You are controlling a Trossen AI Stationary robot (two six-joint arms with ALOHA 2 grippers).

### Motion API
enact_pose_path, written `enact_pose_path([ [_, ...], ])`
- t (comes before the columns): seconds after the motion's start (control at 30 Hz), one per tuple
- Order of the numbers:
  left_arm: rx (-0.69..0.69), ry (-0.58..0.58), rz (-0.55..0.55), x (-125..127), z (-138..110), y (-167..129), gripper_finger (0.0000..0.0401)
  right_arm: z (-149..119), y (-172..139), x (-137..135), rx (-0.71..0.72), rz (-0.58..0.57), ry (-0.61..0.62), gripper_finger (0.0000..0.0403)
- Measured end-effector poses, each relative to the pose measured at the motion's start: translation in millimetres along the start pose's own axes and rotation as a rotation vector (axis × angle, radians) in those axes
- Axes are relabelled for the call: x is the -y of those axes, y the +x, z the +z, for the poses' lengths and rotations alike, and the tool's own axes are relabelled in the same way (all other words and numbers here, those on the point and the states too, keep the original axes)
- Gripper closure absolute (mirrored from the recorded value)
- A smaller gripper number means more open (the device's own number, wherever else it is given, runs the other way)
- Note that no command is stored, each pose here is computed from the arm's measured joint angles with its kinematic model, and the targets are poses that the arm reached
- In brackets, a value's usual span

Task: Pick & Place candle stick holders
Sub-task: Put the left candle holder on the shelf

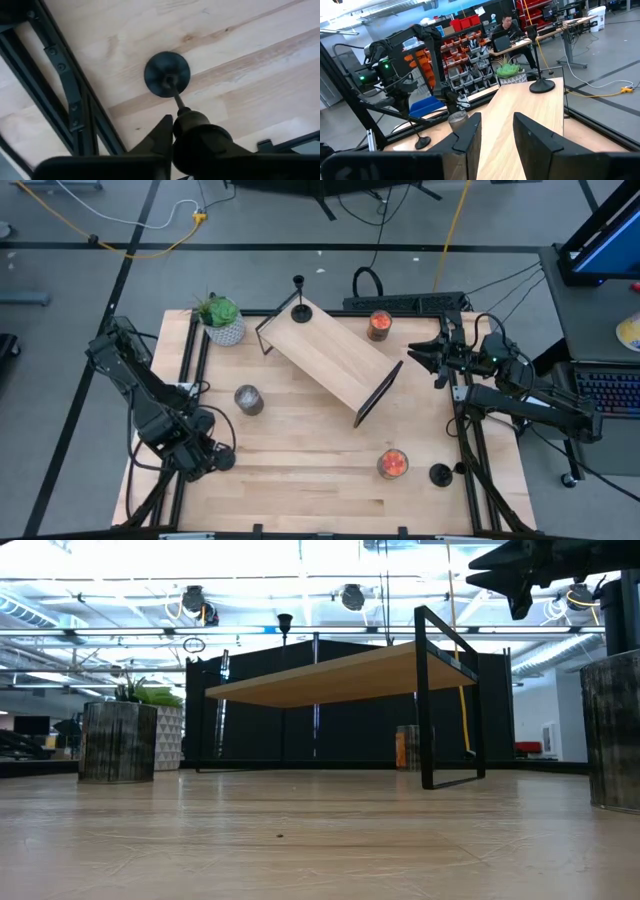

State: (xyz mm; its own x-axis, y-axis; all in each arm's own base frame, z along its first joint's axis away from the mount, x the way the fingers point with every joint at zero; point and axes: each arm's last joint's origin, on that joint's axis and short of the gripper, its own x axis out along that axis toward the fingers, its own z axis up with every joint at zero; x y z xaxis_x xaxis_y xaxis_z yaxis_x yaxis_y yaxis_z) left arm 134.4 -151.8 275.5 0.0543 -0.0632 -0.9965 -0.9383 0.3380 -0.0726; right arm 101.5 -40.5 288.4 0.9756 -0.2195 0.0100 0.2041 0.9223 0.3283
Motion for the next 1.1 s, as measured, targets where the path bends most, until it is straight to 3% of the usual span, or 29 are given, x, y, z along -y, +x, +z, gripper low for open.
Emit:
enact_pose_path([
  [0.07,0.001,0.0,-0.001,0.1,0.0,0.1,0.0384,0.0,0.0,0.0,0.0,0.0,0.0,0.0298],
  [0.47,-0.026,-0.008,-0.052,6.6,-2.1,-7.1,0.0385,0.0,-0.1,0.0,0.0,0.0,0.0,0.0298],
  [0.63,-0.054,0.016,-0.164,18.3,-0.7,-26.8,0.0385,0.0,0.0,0.0,0.0,0.0,0.0,0.0298],
  [0.8,0.024,0.067,-0.318,33.8,10.4,-42.6,0.0385,-0.1,0.0,0.1,-0.001,-0.001,-0.005,0.0298],
  [1.1,0.196,0.162,-0.469,53.4,50.6,-79.6,0.0385,0.0,-0.1,0.0,0.0,-0.001,-0.008,0.0298],
])
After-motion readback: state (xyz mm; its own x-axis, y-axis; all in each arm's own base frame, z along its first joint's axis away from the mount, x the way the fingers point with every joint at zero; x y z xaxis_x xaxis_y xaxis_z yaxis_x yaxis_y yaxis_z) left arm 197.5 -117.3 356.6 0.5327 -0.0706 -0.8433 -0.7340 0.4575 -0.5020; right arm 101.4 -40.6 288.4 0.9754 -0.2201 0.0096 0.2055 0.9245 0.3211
